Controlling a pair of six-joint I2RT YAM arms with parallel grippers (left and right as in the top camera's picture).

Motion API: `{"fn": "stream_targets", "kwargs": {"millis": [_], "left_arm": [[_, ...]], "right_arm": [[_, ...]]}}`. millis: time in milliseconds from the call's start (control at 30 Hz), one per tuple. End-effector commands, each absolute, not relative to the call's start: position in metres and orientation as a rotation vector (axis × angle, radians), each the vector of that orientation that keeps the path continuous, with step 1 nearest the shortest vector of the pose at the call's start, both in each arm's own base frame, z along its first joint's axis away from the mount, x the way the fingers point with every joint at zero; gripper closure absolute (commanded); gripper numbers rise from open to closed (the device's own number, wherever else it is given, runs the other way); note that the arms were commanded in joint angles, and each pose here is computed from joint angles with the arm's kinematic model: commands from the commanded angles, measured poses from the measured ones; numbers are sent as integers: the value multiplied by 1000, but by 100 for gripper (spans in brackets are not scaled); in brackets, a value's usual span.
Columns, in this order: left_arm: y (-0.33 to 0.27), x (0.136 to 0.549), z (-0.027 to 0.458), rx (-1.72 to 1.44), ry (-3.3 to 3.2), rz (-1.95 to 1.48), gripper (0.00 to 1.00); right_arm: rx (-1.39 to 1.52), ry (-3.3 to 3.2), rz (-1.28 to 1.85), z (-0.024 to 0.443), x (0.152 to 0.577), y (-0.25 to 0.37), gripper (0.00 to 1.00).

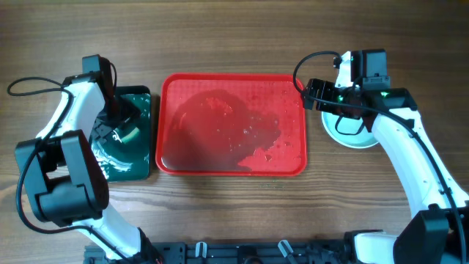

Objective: Clean dirty plates on tray and stack at the side

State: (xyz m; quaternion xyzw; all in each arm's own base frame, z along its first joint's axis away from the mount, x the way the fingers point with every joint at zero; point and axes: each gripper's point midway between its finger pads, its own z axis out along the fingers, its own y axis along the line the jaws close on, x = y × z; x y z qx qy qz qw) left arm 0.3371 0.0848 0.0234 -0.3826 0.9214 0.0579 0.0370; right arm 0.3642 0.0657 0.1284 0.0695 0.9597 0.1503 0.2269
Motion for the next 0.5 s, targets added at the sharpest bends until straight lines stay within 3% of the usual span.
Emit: {"fn": "stream_targets", "kwargs": {"millis": [0,167,267,400,467], "left_arm": [[87,344,48,-1171,2814,165,0],[86,369,182,-1099,2646,96,0],[75,370,239,-1018,2521,33,0],[73,366,251,-1008,2489,21,0],[73,366,251,-1008,2489,21,0]], "right_arm": [[181,2622,392,136,367,64,0],[170,2579,402,168,376,65,0],[145,2484,408,230,380,66,0],[93,2238,422,341,359,64,0],[50,2121,465,387,324,67,0]]}}
